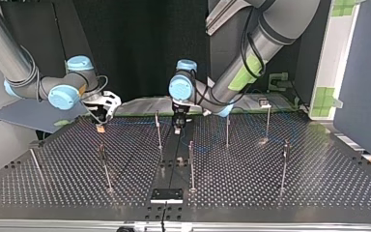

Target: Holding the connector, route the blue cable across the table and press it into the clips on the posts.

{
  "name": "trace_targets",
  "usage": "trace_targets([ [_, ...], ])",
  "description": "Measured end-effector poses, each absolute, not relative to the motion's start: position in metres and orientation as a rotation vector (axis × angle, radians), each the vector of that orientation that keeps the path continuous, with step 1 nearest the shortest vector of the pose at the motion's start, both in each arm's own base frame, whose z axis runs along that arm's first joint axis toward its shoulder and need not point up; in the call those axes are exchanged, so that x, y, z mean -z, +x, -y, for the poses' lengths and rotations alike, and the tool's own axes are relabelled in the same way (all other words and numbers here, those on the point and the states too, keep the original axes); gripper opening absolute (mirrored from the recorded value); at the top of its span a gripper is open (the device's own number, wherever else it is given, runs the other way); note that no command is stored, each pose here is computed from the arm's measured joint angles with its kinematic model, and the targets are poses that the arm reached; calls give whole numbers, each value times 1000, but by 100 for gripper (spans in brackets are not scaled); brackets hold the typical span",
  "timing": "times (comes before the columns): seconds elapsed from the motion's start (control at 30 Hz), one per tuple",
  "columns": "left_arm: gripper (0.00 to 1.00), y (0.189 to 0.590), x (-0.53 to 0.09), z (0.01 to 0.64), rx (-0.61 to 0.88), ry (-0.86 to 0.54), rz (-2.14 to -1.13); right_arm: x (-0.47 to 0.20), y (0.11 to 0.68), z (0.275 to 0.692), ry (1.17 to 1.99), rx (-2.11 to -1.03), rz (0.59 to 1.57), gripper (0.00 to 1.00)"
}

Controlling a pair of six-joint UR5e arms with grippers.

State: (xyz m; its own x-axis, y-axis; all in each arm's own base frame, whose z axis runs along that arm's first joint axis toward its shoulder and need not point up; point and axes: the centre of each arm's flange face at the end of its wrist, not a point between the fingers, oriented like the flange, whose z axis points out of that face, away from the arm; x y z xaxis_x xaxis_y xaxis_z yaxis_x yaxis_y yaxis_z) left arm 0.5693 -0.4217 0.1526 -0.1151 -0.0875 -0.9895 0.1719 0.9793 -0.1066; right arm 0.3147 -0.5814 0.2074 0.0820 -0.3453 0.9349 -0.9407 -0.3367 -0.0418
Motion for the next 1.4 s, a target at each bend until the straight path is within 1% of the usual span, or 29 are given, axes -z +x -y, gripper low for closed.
trace_targets([
  [0.07, 20, 568, -152, 422, 218, 67, -1677, -204, 314, 584, 1768, -1256, 1261, 0],
  [0.1, 20, 567, -152, 423, 218, 69, -1678, -202, 315, 585, 1779, -1257, 1251, 0],
  [0.17, 29, 566, -152, 424, 219, 71, -1680, -200, 315, 586, 1797, -1260, 1231, 0],
  [0.2, 29, 566, -152, 425, 219, 73, -1681, -199, 315, 587, 1807, -1262, 1218, 0],
  [0.23, 38, 565, -152, 425, 218, 74, -1683, -199, 315, 588, 1814, -1264, 1207, 0],
  [0.27, 45, 564, -152, 425, 217, 77, -1685, -199, 316, 588, 1821, -1266, 1196, 0],
  [0.3, 45, 564, -151, 426, 216, 79, -1687, -199, 316, 589, 1829, -1270, 1181, 0],
  [0.33, 56, 563, -151, 426, 214, 83, -1689, -199, 317, 589, 1835, -1272, 1170, 0],
  [0.37, 62, 562, -151, 427, 211, 87, -1694, -199, 317, 589, 1841, -1275, 1158, 0],
  [0.4, 62, 561, -151, 427, 209, 90, -1697, -199, 318, 589, 1849, -1279, 1143, 0],
  [0.43, 69, 560, -150, 427, 207, 93, -1701, -200, 319, 589, 1855, -1282, 1131, 0],
  [0.47, 77, 559, -150, 428, 203, 97, -1707, -200, 319, 589, 1862, -1285, 1119, 0],
  [0.5, 77, 558, -149, 428, 200, 99, -1712, -200, 320, 589, 1869, -1289, 1103, 0],
  [0.53, 83, 557, -149, 428, 196, 101, -1718, -200, 321, 589, 1874, -1294, 1092, 0],
  [0.57, 93, 555, -148, 429, 190, 105, -1726, -200, 322, 588, 1879, -1299, 1082, 0],
  [0.6, 93, 554, -148, 429, 186, 109, -1731, -200, 323, 588, 1884, -1307, 1071, 0],
  [0.63, 100, 552, -148, 429, 182, 113, -1736, -200, 323, 588, 1888, -1314, 1064, 0],
  [0.87, 100, 539, -155, 435, 151, 165, -1774, -201, 328, 586, 1918, -1369, 1028, 0],
  [1.1, 100, 522, -169, 443, 153, 200, -1804, -202, 333, 583, 1952, -1420, 1000, 0],
  [1.4, 100, 502, -174, 452, 129, 200, -1839, -202, 334, 583, 1955, -1432, 1005, 0],
])
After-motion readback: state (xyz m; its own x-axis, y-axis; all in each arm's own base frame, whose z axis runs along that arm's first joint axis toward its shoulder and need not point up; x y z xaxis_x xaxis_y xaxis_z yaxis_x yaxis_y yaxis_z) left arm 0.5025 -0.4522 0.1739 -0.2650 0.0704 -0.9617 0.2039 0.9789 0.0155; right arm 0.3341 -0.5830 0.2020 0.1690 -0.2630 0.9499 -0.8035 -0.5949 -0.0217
